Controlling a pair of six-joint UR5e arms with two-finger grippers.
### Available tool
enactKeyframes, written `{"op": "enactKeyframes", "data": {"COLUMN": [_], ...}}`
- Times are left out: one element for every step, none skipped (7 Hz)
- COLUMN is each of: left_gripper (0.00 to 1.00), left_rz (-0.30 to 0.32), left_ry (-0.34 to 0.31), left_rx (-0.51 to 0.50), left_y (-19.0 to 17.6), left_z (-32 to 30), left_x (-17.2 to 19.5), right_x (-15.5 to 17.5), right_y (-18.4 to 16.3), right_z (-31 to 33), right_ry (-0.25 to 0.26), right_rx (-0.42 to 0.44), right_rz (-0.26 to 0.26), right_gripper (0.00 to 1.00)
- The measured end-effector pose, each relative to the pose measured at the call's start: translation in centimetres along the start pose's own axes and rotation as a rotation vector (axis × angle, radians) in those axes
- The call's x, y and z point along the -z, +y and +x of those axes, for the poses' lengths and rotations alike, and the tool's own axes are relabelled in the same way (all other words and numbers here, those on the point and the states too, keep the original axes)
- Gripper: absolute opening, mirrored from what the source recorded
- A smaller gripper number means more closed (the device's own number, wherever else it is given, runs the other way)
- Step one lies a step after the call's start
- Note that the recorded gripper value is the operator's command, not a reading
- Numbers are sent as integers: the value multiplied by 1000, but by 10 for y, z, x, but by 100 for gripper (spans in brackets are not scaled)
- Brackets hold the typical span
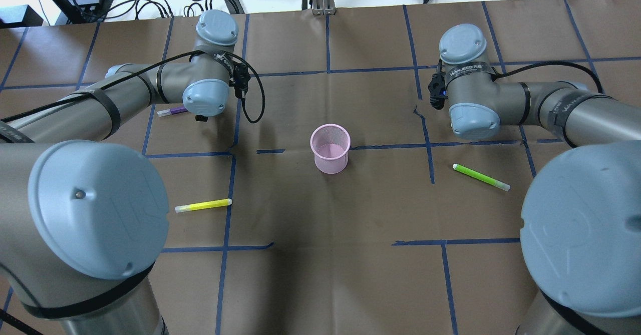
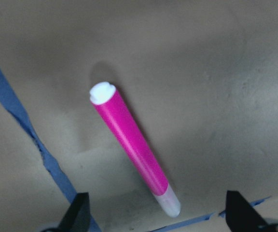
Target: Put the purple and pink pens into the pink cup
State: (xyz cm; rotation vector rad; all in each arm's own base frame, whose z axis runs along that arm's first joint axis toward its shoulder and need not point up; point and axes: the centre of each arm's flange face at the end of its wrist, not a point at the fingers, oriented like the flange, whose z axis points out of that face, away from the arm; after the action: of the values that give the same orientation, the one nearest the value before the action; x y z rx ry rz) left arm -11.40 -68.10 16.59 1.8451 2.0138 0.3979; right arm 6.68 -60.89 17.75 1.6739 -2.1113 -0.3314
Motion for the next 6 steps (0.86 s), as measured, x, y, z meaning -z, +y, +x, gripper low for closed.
{"op": "enactKeyframes", "data": {"left_gripper": [98,90,78,35,6,0], "left_rz": [0,2,1,0,-1,-2], "left_ry": [7,14,21,26,25,23], "left_rx": [5,8,8,8,8,9], "left_y": [-1,-3,-6,-7,-7,-7], "left_z": [0,0,1,1,0,-1], "left_x": [-5,-10,-15,-19,-19,-18], "right_x": [0,-1,-3,-5,-6,-8], "right_y": [-4,-7,-8,-9,-9,-10], "right_z": [-1,-2,-3,-4,-5,-6], "right_ry": [4,4,2,0,-2,-6], "right_rx": [11,17,22,27,32,36], "right_rz": [1,0,-5,-13,-17,-19], "right_gripper": [100,100,100,100,100,100]}}
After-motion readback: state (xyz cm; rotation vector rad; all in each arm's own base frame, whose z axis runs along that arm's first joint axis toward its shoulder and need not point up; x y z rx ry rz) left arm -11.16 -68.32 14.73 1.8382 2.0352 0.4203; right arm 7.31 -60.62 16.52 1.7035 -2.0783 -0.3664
